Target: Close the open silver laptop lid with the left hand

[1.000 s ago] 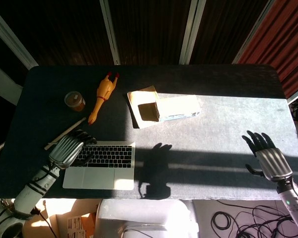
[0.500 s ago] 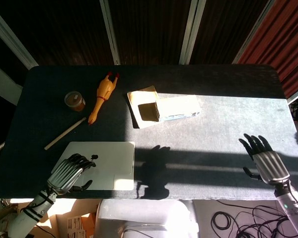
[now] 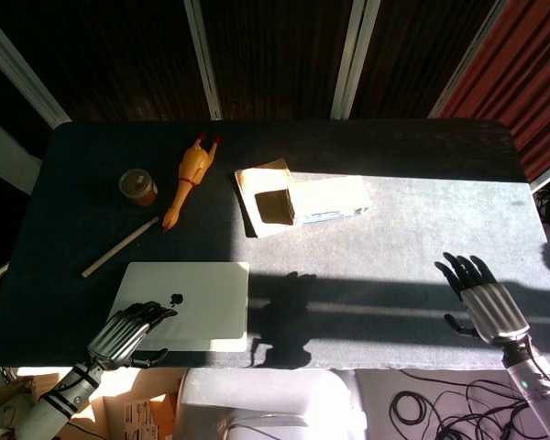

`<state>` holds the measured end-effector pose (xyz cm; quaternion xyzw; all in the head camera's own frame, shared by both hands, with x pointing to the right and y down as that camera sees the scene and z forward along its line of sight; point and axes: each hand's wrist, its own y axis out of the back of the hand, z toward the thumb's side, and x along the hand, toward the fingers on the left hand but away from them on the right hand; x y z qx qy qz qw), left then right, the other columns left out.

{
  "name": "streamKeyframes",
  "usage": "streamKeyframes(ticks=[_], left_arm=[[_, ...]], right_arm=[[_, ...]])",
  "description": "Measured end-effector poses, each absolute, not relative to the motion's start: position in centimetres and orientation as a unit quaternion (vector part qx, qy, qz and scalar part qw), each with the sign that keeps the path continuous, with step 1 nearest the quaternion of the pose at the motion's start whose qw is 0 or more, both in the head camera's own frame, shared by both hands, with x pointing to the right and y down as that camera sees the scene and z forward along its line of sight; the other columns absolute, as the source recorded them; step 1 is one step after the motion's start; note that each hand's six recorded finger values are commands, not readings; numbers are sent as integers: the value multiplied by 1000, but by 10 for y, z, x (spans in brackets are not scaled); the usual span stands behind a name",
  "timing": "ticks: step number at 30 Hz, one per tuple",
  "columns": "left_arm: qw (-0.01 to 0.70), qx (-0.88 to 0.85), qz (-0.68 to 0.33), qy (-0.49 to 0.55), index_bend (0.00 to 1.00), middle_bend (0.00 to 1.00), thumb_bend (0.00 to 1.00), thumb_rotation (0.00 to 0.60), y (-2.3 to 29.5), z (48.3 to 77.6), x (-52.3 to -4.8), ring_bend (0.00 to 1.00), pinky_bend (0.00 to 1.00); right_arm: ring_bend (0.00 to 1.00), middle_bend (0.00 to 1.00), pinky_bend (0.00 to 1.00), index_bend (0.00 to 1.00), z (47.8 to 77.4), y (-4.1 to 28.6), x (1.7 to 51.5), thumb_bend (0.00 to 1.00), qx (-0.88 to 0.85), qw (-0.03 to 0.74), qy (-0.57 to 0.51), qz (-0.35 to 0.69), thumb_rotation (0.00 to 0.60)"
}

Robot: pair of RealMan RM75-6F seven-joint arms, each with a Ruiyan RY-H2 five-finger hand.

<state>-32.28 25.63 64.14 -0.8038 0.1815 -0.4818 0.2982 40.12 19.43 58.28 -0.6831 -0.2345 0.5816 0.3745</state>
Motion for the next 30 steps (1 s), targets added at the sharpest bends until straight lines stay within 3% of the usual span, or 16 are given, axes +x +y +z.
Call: streamKeyframes(ticks=[20, 25, 30], left_arm=[[263, -815, -500, 125, 168, 232, 357, 368, 297, 683, -339, 141, 270], [290, -813, -477, 165, 165, 213, 351, 368, 281, 668, -336, 141, 270], [348, -791, -440, 246, 118, 202, 333, 370, 248, 627, -344, 131, 225]], right_arm=[[0, 3, 0, 0, 587, 198, 401, 257, -679, 371, -231, 589, 600], [0, 3, 0, 0, 582, 196, 402, 257, -674, 377, -242, 587, 600], [0, 3, 0, 0, 570, 198, 406, 257, -661, 391, -267, 582, 600]])
